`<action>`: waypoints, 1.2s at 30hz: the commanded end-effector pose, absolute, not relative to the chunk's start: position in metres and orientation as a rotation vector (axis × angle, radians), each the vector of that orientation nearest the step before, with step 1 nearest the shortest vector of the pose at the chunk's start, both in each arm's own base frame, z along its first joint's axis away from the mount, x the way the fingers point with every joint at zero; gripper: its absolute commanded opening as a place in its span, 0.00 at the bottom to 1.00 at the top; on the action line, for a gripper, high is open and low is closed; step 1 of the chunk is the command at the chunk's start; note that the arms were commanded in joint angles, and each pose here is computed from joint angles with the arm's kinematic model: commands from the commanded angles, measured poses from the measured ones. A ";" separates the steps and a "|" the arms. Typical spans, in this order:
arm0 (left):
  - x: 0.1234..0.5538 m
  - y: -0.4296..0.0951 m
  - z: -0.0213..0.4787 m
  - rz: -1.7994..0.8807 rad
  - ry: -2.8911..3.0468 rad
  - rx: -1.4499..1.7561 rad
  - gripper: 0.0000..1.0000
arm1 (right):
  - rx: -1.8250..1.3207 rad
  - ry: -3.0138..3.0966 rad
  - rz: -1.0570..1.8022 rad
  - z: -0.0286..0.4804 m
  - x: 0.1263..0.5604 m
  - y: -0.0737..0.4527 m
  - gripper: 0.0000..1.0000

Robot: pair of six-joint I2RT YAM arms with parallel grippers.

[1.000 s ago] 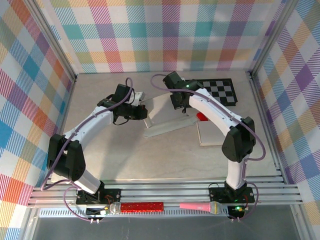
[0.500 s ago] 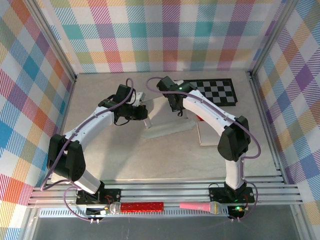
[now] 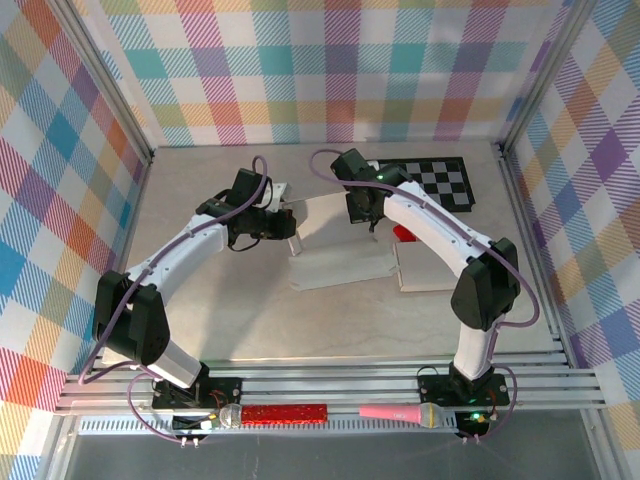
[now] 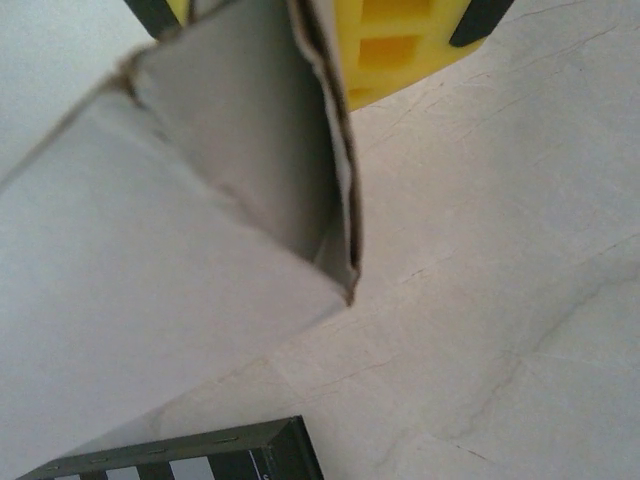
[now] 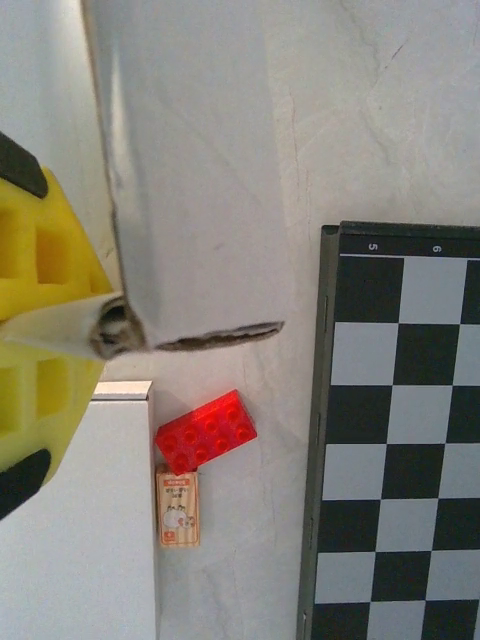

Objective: Fold the paper box

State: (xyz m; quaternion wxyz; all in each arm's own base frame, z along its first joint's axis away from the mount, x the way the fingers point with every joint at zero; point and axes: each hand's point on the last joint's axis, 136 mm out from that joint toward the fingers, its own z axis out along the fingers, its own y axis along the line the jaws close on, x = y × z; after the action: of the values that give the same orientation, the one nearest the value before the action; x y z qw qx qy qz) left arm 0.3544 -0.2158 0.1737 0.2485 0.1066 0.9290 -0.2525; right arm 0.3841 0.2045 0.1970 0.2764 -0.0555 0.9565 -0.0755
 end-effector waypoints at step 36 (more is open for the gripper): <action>0.351 -0.165 0.010 0.294 2.760 -0.025 0.00 | 0.161 2.856 -0.317 0.069 0.349 0.221 0.00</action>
State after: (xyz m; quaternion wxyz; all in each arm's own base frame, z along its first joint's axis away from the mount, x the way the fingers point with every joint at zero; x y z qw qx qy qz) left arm 0.3744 -0.2019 0.0440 0.2321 -0.0106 0.9726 0.0088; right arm 0.3538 0.2227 0.0717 0.1496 0.0449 0.9821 -0.1052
